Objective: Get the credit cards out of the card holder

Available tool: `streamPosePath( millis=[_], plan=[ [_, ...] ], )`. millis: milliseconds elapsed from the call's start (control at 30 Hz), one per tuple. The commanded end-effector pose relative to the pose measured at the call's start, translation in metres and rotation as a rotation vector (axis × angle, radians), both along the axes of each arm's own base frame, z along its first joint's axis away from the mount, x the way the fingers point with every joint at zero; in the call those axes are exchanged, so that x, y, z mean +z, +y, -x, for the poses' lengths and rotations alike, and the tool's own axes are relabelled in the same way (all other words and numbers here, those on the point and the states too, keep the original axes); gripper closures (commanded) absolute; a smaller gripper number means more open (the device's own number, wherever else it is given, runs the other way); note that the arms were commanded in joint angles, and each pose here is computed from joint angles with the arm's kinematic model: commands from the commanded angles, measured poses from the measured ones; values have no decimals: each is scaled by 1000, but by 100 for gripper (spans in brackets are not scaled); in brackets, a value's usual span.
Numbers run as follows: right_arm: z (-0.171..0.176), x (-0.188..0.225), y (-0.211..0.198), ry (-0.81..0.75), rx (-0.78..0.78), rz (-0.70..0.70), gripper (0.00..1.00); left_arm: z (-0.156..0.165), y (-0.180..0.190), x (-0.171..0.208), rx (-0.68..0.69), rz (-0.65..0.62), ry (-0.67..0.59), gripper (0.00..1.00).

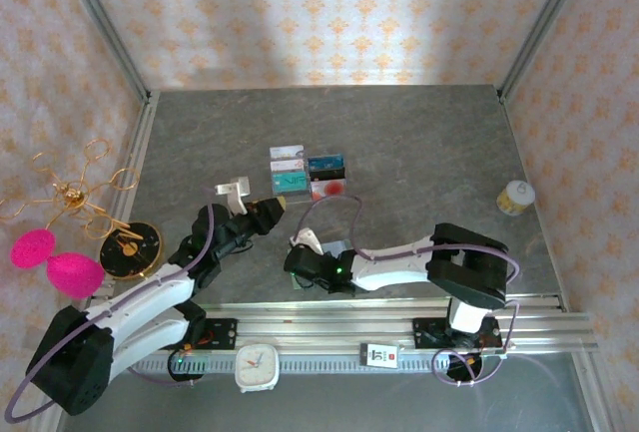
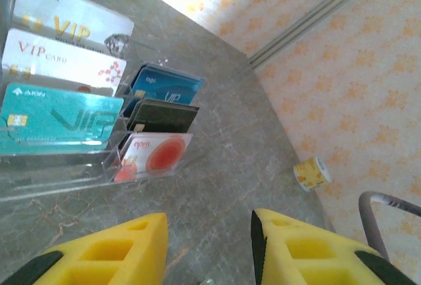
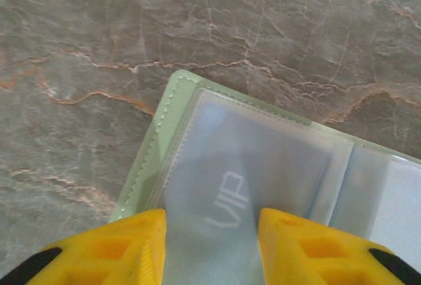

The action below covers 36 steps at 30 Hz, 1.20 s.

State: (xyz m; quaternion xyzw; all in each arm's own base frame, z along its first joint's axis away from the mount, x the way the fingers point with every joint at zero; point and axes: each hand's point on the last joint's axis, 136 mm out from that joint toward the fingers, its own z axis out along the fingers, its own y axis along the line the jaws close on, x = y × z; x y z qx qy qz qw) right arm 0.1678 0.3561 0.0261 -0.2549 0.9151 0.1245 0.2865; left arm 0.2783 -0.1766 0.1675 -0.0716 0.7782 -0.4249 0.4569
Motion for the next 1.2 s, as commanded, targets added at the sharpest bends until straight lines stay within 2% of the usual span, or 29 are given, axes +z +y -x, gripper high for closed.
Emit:
streamPosePath(
  millis=[0,67,200,333,433,567,767,900,1067,1167],
  plan=[
    [-2,-17,-21,-8,-56,108,76,5,1,2,8,11,-15,63],
    [-3,-13,-22,-11,-83,76,86,8,0,-3,0,1,-3,64],
    [-5,8,-14,-15,-110,-59,95,19,-7,-16,-26,-17,35,70],
    [-3,26,-4,18,-115,-215,98,30,-13,-33,-40,-59,86,86],
    [-5,33,-2,18,-125,-252,99,38,-14,-51,-43,-115,142,100],
    [-5,33,-1,31,-132,-262,100,50,-8,-74,-48,-178,211,100],
    [-6,32,-2,35,-141,-264,100,72,-20,-101,-140,-251,291,100],
    [-6,36,-2,29,-139,-283,95,79,-27,-110,-183,-267,315,100],
    [-9,52,-12,-6,-172,-327,71,83,-44,-116,-250,-276,340,100],
    [-13,69,-28,-44,-222,-377,67,84,-56,-116,-284,-274,340,100]
  ],
)
